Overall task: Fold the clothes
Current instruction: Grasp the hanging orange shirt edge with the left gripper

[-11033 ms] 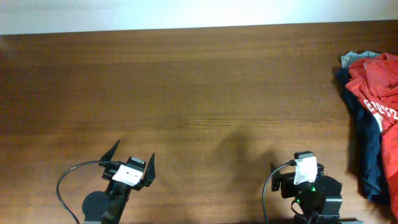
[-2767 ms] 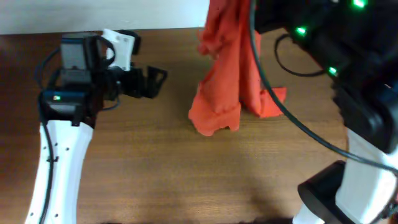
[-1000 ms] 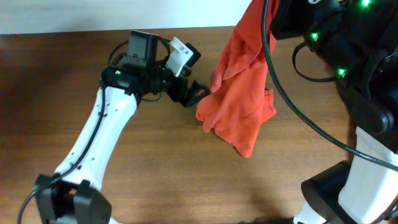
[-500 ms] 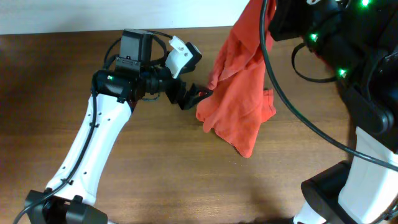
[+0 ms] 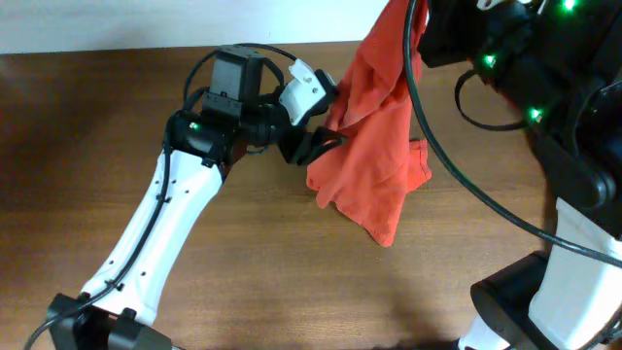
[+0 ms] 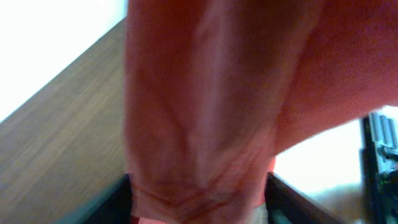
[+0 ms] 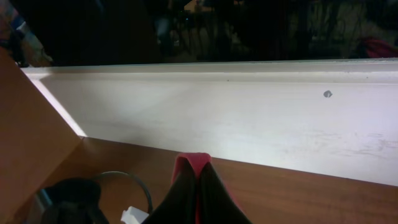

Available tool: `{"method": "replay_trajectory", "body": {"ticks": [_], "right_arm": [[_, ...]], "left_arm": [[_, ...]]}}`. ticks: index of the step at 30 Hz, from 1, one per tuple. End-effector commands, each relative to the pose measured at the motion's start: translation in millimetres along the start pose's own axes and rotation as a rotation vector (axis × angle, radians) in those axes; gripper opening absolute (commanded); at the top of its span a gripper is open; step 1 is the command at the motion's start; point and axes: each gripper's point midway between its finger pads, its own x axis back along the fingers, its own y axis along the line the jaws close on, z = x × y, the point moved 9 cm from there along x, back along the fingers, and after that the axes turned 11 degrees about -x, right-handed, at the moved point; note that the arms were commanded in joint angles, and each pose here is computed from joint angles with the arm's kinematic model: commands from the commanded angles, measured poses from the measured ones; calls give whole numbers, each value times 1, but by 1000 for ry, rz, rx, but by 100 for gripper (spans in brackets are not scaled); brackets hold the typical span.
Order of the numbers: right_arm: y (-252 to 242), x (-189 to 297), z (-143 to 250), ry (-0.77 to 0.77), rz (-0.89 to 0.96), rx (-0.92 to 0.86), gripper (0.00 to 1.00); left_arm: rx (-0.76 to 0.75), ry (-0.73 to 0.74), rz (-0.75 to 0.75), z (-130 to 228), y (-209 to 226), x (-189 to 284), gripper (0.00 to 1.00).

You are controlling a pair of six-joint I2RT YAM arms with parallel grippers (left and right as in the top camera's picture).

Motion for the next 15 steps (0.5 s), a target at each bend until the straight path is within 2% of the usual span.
{"method": "replay_trajectory", "body": {"ticks": [1, 2, 6, 8, 10, 13, 15], "right_arm": [[0, 3, -3, -17, -7, 5, 4], [0, 3, -3, -16, -7, 5, 4], [0, 3, -3, -13, -6, 5, 4], [-1, 3, -2, -10, -5, 5, 4], [-1, 3, -1, -1, -1, 6, 4], [-4, 3, 5, 36, 22, 12, 4], [-7, 4, 11, 74, 38, 33, 8]], "left_arm": [[-15, 39, -71, 3, 11, -5, 43], [-15, 57, -101, 4, 14, -4, 34], [-23, 61, -127, 4, 16, -4, 16], [-27, 58, -130, 3, 17, -4, 3], [-23, 54, -158, 3, 22, -1, 0], [55, 49, -305, -3, 42, 15, 0], [70, 30, -373, -10, 53, 32, 1]]}}
